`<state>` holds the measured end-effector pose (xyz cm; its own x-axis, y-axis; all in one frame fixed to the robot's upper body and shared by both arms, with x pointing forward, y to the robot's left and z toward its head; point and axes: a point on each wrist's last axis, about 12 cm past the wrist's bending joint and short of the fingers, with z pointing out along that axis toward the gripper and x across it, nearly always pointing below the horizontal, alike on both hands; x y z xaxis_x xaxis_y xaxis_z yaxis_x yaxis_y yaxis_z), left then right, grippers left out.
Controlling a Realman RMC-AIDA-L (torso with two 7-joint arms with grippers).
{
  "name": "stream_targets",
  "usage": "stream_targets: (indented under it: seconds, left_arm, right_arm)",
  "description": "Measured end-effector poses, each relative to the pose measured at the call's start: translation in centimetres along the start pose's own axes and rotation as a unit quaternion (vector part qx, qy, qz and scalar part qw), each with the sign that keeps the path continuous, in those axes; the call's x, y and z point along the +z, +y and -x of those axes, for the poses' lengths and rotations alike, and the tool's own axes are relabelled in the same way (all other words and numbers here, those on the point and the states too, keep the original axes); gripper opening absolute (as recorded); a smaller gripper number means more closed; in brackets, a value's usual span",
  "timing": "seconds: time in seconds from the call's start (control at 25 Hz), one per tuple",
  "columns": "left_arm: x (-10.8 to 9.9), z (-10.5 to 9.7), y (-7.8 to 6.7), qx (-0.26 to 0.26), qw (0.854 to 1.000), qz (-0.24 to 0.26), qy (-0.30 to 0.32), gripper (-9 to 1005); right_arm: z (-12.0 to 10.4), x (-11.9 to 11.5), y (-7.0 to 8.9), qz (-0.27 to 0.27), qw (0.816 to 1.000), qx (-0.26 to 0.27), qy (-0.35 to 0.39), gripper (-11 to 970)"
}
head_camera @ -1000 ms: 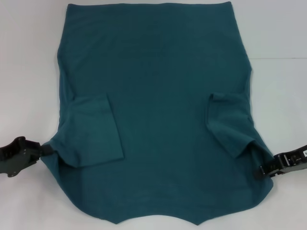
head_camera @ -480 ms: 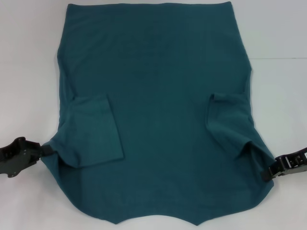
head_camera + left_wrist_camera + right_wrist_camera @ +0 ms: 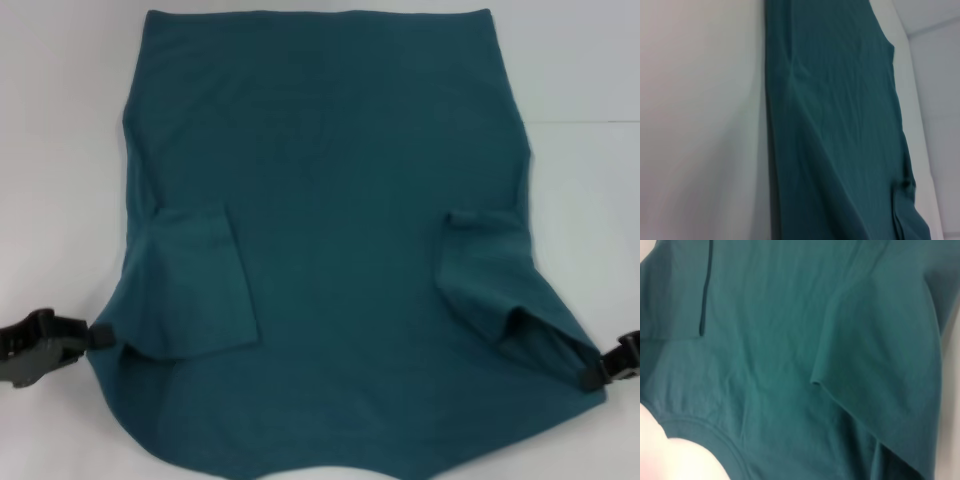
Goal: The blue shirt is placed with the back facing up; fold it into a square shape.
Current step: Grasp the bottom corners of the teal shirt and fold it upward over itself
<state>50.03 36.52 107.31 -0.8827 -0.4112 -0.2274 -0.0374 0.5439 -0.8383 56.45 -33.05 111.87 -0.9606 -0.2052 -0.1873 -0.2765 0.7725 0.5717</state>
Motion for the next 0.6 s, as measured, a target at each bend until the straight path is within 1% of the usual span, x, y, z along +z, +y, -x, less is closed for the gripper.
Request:
stream_targets:
  seconds: [0.12,0.32,0.48,0.6]
  left_arm:
    - [-1.0,-0.5,-0.1,0.010,1.000,0.000,0.021,7]
    - [-2.3,-1.6,-0.2,0.016,0.998,0.005,0.060,7]
    - [-2.8,-2.4,-0.2,0.014,0.996,0.010,0.091,7]
    - [-2.8,-2.6,-0.2,0.015,0.995,0.011,0.098,7]
  right_arm:
    - [-0.8,-0.9,-0.4,0.004,1.000,0.007,0.006,45]
    - [-2.2,-1.3,-0.4,0.026,0.999,0.004,0.037,50]
    - [-3.3,-1.1,-0.5,0.037,0.997,0.003,0.061,54]
    - [-3.6,-1.3,-0.9,0.032,0.998,0.007,0.055,57]
